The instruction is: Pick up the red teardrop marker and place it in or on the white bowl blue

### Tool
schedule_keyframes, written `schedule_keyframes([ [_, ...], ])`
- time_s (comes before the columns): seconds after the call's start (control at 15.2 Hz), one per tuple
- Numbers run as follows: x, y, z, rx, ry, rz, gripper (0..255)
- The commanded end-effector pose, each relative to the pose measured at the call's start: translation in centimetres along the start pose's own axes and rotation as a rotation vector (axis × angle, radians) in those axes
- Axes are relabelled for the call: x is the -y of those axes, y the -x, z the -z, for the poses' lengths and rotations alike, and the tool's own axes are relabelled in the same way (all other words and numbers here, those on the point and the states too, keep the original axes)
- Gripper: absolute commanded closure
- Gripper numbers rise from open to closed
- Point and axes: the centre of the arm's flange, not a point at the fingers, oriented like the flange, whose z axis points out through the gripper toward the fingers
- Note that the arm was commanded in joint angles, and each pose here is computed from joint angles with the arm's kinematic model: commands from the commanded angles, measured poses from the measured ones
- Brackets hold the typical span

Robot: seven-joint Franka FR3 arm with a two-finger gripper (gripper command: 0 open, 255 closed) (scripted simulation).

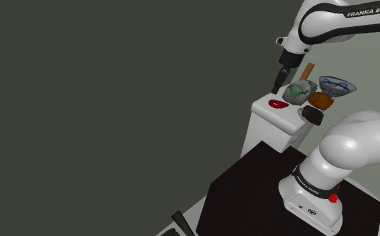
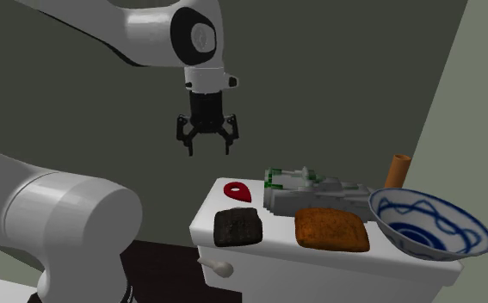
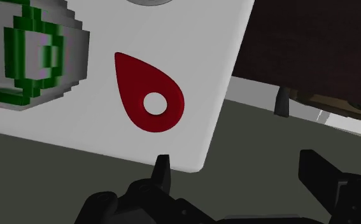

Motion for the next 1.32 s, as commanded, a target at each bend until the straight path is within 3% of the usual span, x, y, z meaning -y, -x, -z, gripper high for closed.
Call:
schedule_keyframes([
  [0.0,-1.3,0.4,-1.5,0.003,0.005,0.013,0],
  [0.33,-6.1,1.5,-5.7,0.014,0.016,0.04,0],
  [0.86,-6.5,1.6,-10.0,0.014,0.016,0.042,0],
  [1.25,-6.5,1.6,-10.0,0.014,0.016,0.042,0],
])
